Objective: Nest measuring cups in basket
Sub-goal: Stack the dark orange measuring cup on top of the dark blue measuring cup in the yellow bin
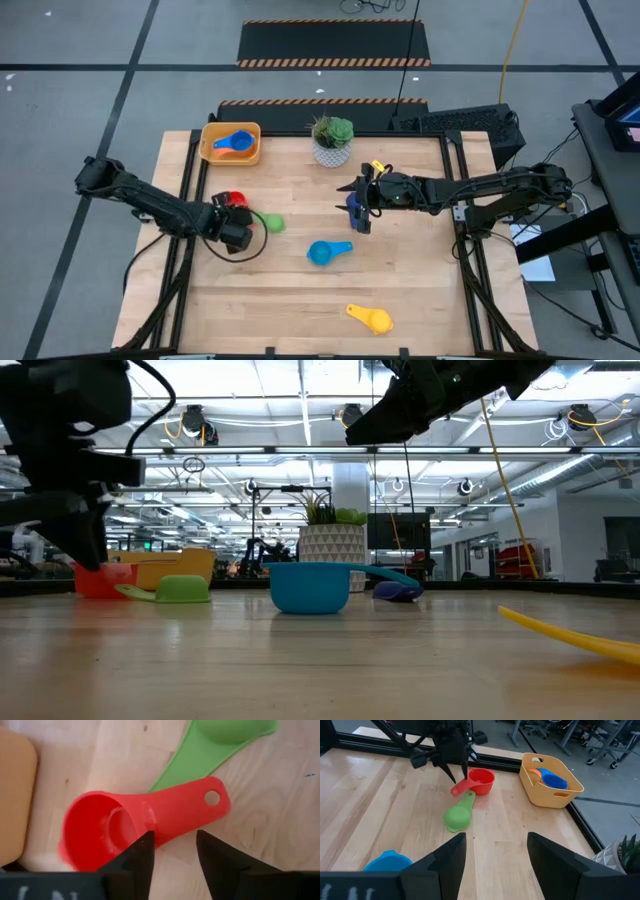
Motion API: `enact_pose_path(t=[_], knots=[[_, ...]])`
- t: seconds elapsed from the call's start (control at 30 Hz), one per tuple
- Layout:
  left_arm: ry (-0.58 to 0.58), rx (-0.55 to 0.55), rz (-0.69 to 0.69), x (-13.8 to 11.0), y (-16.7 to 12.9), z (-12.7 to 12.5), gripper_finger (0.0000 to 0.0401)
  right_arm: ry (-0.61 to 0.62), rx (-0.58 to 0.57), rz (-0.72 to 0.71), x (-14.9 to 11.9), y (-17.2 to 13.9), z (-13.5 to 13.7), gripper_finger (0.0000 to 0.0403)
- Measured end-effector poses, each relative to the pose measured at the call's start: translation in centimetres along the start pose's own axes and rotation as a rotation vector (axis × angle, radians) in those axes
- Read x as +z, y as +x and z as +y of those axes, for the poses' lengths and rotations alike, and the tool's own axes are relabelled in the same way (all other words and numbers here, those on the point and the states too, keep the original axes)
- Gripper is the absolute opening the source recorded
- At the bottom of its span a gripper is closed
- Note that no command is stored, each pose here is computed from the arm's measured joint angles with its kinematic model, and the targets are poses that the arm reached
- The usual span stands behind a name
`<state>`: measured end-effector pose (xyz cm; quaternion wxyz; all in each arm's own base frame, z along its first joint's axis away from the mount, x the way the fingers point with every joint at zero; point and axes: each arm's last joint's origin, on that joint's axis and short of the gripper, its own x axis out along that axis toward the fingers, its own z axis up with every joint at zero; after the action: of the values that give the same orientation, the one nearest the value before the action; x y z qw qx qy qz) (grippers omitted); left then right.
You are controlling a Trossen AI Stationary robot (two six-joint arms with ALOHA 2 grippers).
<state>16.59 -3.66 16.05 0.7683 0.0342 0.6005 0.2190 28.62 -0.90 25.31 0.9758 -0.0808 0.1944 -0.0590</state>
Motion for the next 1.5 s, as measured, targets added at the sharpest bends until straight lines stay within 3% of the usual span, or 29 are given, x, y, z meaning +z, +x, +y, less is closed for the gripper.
enact_pose_path(t=[0.37, 1.17, 1.5], knots=[[0.046, -0.064, 0.074, 1.5, 1.9, -0.3, 0.0008, -0.001, 0.001, 0.005, 0.0, 0.0, 0.0, 0.0203], [0.392, -0.182, -0.374, 9.8, -8.3, 0.8, 0.0002, 0.031, -0.001, -0.037, 0.4, 0.0, 0.0, 0.0203], [0.54, -0.283, -0.498, 10.7, -9.4, 0.2, 0.0002, 0.007, 0.035, -0.121, 0.5, 1.6, 1.6, 0.0203]])
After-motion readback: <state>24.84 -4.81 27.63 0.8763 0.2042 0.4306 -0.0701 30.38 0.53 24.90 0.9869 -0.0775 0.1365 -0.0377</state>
